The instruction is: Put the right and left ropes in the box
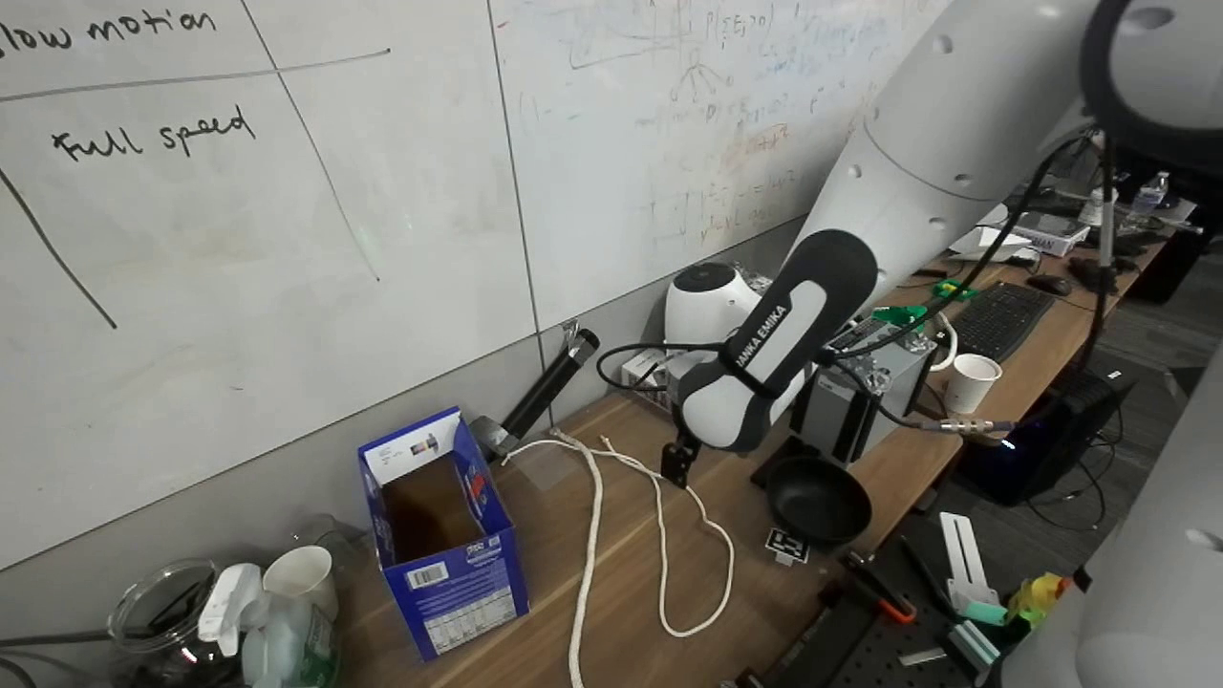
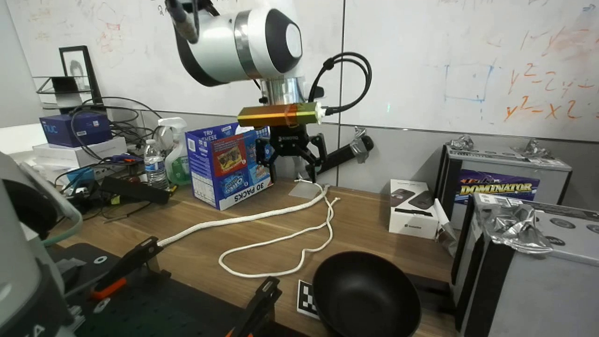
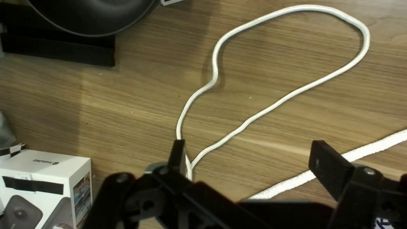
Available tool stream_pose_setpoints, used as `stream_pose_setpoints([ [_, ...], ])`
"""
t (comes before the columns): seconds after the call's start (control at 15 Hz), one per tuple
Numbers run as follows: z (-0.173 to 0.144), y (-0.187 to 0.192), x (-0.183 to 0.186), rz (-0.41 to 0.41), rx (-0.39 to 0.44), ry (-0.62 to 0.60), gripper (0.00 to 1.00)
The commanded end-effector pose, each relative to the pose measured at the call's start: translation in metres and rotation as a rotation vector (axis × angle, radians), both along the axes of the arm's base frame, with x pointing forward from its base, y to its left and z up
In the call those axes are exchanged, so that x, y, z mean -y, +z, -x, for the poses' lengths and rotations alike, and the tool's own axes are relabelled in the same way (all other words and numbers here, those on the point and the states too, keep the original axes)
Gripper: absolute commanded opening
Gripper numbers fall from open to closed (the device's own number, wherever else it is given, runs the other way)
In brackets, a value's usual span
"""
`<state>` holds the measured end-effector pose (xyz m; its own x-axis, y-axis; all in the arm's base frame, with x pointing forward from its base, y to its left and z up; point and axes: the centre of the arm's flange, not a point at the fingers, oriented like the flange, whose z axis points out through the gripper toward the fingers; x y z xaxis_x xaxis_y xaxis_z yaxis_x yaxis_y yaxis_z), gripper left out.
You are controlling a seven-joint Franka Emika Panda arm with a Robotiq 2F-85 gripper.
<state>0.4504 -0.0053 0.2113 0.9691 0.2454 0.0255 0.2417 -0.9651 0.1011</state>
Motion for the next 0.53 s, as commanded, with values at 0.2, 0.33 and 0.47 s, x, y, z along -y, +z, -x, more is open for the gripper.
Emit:
stream_pose_setpoints([
  [0.2, -0.072, -0.057, 0.023, -0.014, -0.012, 0.085, 1.00],
  [0.33, -0.088, -0.073, 0.028, -0.020, -0.019, 0.100, 1.00],
  [0.47, -0.100, -0.090, 0.032, -0.031, -0.023, 0.108, 1.00],
])
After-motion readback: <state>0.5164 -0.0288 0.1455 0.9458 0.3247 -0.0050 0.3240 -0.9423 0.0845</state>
